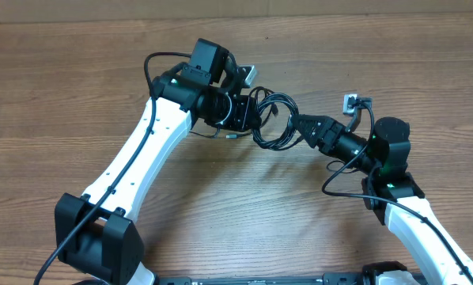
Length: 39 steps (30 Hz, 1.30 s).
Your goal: Untangle cables
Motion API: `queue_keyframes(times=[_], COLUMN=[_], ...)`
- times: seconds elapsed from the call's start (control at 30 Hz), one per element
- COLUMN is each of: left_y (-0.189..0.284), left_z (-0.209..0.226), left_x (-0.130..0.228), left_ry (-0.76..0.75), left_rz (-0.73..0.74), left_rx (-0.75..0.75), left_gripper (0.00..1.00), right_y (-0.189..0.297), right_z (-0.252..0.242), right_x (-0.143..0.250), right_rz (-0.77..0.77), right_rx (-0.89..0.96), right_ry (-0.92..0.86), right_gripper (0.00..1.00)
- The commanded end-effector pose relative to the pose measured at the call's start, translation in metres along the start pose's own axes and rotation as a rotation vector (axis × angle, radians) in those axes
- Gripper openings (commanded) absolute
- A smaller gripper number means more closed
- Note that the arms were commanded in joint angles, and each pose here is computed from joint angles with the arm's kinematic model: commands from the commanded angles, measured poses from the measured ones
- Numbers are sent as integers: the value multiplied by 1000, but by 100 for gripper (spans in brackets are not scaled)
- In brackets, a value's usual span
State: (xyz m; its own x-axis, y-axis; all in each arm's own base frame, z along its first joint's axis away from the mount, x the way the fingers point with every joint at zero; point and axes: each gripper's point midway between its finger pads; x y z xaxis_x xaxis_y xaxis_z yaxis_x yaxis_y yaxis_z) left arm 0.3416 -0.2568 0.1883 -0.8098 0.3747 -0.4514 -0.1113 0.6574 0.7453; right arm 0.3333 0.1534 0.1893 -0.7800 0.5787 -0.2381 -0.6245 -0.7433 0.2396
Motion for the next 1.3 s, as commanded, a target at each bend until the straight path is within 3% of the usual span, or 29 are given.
queue_keyframes(times=[0.0, 0.07, 0.17, 0.57, 0.7, 1.03, 1.17, 1.27], left_y=[9, 8, 8, 4, 4, 3, 4, 4], left_z=[-13, -13, -8, -10, -12, -22, -30, -38], left_x=[-11, -12, -12, -11, -10, -10, -9, -8], left_ry=[-47, -45, -45, -2, -2, -5, -14, -44], left_rz=[-45, -49, -46, -40, -39, -36, -33, -31], left_rx=[6, 5, -27, -55, -43, 13, 62, 110], left_gripper=[4, 4, 4, 4, 4, 4, 4, 4], right_y=[-2, -2, -2, -2, -2, -2, -1, -2], right_z=[-4, -6, -6, -5, -5, -7, -9, -6], right_x=[-1, 0, 0, -1, -1, -5, -10, -12], right_rz=[-7, -2, -4, -5, -6, -29, -60, -66], right_rx=[25, 35, 32, 30, 30, 42, 52, 40], right_ry=[-9, -19, -40, -71, -71, -63, -59, -48], right_gripper=[66, 66, 57, 51, 54, 73, 71, 63])
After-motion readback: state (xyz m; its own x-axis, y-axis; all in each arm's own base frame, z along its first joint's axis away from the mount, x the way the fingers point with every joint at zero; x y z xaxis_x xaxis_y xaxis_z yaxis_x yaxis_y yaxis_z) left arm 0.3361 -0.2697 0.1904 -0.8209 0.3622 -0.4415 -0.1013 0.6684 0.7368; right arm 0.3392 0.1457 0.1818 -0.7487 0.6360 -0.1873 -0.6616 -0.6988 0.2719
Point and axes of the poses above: each gripper's point midway between its finger pads, its own y axis back along the fingers, its own z axis along the line the jaws close on, x = y × z, and after that the axes turned 14 degrees about -y, right-handed
